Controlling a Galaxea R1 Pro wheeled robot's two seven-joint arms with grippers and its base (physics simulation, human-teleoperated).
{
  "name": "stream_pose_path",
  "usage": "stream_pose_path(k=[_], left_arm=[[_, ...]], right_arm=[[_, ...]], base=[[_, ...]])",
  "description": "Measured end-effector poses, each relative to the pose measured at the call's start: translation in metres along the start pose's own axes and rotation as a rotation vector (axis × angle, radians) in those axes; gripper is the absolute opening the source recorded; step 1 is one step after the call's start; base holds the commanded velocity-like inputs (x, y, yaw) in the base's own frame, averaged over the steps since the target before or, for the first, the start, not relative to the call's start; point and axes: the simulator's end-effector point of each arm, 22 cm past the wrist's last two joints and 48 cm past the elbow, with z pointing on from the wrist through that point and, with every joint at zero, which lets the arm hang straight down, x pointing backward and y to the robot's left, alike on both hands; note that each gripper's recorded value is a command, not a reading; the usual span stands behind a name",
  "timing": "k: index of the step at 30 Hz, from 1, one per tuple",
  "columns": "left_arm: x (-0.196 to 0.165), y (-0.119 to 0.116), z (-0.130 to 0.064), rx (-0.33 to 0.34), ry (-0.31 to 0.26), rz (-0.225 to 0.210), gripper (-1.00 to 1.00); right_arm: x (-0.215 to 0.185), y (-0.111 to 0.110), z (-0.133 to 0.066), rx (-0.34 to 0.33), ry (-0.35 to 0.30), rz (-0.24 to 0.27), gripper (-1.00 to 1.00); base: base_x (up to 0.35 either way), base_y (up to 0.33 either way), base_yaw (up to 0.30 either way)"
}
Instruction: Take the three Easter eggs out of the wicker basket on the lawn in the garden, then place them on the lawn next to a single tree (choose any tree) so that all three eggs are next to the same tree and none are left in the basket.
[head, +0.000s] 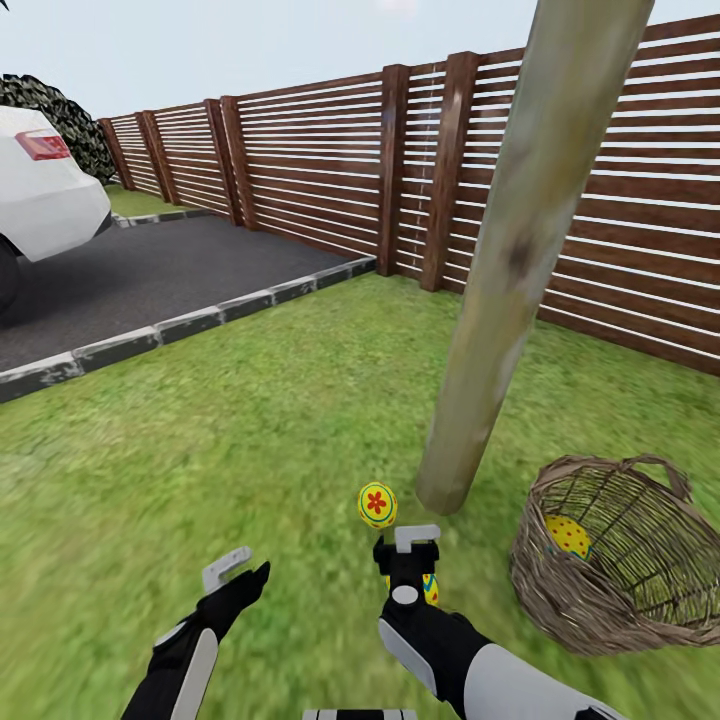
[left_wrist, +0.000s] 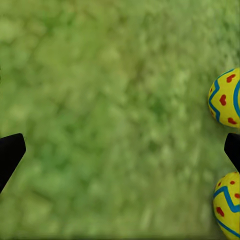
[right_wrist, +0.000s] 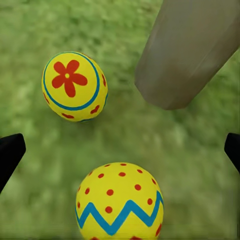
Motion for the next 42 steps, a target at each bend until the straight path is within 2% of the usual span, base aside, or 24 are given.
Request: stream_pose_path(k=[6, 25, 31, 42], left_arm=[[0.0, -0.003, -0.005, 0.006, -0.004, -0.002, 1.0], [-0.029, -0.018, -0.024, 0.029, -0.063, -0.001, 1.0], [-0.039, -0.023, -0.031, 0.028, -0.064, -0.001, 1.0], [-0.058, -0.034, -0.044, 0.028, -0.062, -0.004, 1.0]], right_arm=[[0.003, -0.003, -0.005, 0.001, 0.014, -0.013, 1.0], [-0.035, -0.01, -0.022, 0.01, -0.051, -0.008, 1.0], [-0.047, -0.012, -0.027, 0.01, -0.049, -0.01, 1.0], [-0.069, -0.015, -0.037, 0.009, -0.047, -0.012, 1.0]], base=[[0.0, 0.0, 0.0], [0.0, 0.0, 0.0], [-0.012, 0.0, 0.0], [-0.261, 0.0, 0.0]])
